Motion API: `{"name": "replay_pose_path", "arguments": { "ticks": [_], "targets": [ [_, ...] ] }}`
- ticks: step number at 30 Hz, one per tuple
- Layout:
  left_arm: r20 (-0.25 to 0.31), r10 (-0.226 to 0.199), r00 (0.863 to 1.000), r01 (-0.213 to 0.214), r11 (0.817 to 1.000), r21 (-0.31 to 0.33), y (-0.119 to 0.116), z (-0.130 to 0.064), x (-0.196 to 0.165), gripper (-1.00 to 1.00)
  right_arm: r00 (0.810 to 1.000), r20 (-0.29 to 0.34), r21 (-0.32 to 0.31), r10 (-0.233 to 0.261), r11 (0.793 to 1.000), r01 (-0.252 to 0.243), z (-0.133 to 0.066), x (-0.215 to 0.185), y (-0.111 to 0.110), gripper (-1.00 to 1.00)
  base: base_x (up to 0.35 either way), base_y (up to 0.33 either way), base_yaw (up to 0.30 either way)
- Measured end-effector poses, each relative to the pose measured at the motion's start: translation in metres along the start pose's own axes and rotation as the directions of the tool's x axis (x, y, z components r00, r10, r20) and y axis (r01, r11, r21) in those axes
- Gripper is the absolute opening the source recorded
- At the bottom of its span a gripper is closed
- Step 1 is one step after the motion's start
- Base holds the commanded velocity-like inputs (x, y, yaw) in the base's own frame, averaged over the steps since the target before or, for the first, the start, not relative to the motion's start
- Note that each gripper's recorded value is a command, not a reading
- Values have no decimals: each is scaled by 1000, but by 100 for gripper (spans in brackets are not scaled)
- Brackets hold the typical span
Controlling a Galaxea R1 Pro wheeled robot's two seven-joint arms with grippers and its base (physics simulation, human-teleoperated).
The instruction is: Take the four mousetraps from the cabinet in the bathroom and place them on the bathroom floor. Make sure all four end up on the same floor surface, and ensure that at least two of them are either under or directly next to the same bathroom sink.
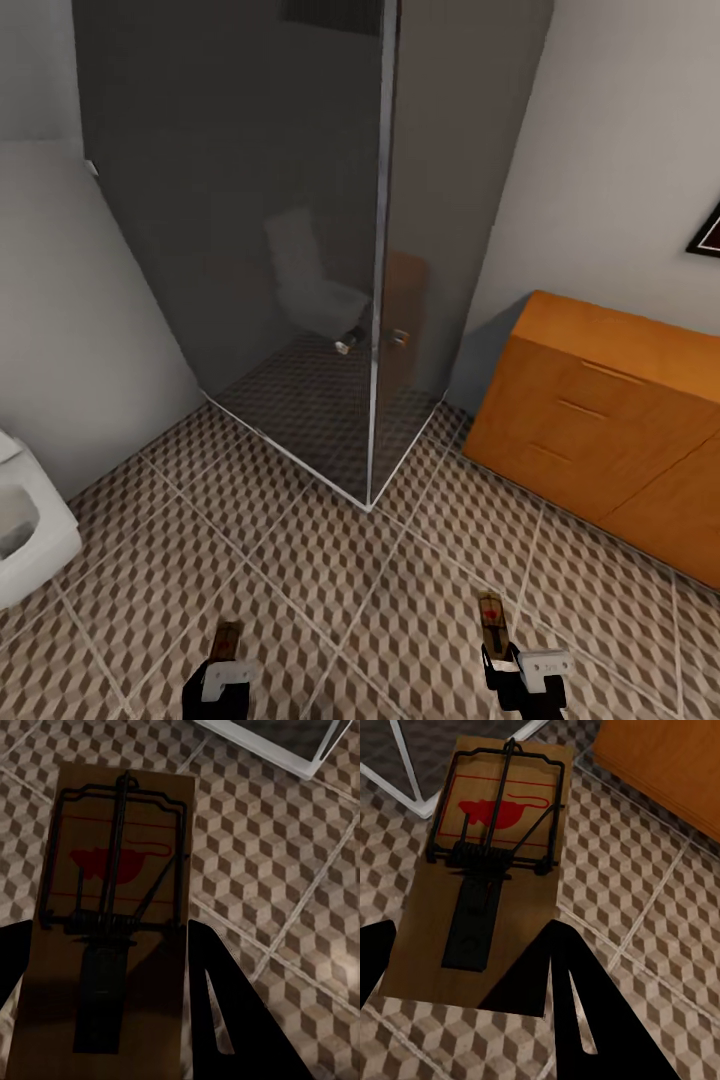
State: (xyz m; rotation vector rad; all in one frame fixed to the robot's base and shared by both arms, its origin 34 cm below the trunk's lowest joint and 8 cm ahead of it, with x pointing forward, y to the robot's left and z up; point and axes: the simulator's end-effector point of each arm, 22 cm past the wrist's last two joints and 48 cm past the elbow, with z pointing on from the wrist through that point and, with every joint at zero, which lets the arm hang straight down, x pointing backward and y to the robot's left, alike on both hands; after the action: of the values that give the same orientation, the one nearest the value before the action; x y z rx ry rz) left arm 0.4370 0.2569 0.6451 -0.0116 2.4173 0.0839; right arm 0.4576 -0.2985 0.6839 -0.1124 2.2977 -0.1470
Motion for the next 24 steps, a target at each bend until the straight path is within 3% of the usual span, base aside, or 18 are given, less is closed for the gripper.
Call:
{"name": "replay_pose_path", "arguments": {
  "ticks": [24],
  "targets": [
    [0, 0, 1000, 0, 1000, 0, 0, 0, 0, -100, 1000, -1, 0, 0, 1000, 0, 0, 0, 0, -100, 0, 0, 289]
  ]
}}
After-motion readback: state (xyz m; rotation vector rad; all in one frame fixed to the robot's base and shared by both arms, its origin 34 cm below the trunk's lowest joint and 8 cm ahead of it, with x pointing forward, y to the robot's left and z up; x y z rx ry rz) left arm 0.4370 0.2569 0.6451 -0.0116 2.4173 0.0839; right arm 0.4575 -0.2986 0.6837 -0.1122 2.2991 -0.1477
